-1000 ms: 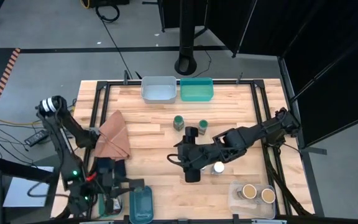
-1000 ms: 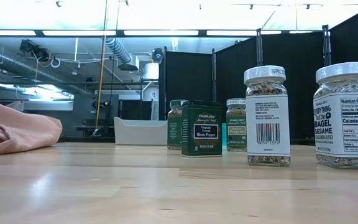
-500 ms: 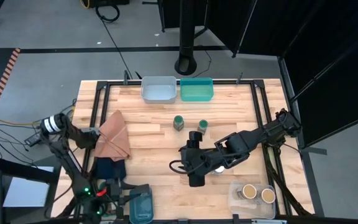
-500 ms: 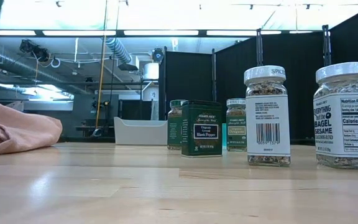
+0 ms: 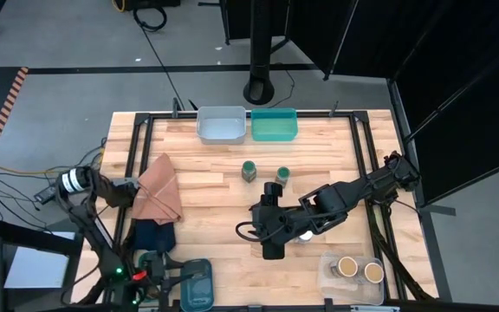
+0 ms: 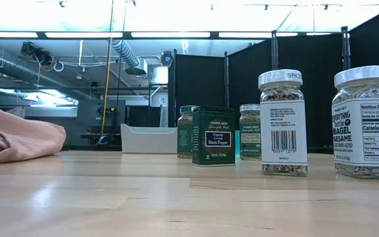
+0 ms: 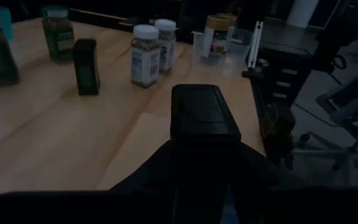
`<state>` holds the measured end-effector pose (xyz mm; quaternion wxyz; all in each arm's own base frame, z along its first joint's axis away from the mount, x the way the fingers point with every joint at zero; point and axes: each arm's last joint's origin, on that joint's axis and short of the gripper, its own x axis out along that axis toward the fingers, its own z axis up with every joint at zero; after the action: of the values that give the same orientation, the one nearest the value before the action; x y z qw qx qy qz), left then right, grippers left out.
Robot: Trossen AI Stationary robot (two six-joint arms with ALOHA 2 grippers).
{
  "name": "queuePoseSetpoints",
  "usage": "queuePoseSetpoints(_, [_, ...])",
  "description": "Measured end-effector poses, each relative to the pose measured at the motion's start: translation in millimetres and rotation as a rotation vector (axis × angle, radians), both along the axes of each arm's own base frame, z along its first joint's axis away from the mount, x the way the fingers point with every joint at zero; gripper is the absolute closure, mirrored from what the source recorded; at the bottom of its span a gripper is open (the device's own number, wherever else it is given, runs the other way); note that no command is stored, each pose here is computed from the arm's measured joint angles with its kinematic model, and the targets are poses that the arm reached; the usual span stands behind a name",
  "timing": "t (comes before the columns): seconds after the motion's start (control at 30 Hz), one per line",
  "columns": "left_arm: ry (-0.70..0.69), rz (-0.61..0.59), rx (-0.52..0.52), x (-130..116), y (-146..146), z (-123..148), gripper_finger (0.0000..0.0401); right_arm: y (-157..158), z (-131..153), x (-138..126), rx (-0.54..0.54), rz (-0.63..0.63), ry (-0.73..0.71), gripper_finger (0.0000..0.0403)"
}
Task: Sort spices by type
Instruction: Put the bottom black spice can into the blue bin
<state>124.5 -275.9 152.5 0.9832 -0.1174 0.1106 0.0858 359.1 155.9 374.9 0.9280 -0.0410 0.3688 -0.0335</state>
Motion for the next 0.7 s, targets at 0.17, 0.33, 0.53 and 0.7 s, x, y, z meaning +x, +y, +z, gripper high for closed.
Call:
queuePoseSetpoints(0.17, [0.005,0.016,0.017,1,-2,-15,0.0285,0,0,0,0.0,0.0,0.0,0.0126])
queuePoseSetpoints(0.33, [0.0,0.024,0.041,1,-2,-21,0.0285,0,0,0,-0.001,0.001,0.001,0.0129])
queuePoseSetpoints(0.53, [0.013,0.02,0.058,1,-2,-25,0.028,0,0,0,-0.001,0.0,0.001,0.0126])
queuePoseSetpoints(0.7, [0.029,0.02,0.076,0,0,-27,0.0279,0,0,0,-0.002,0.0,0.002,0.0129])
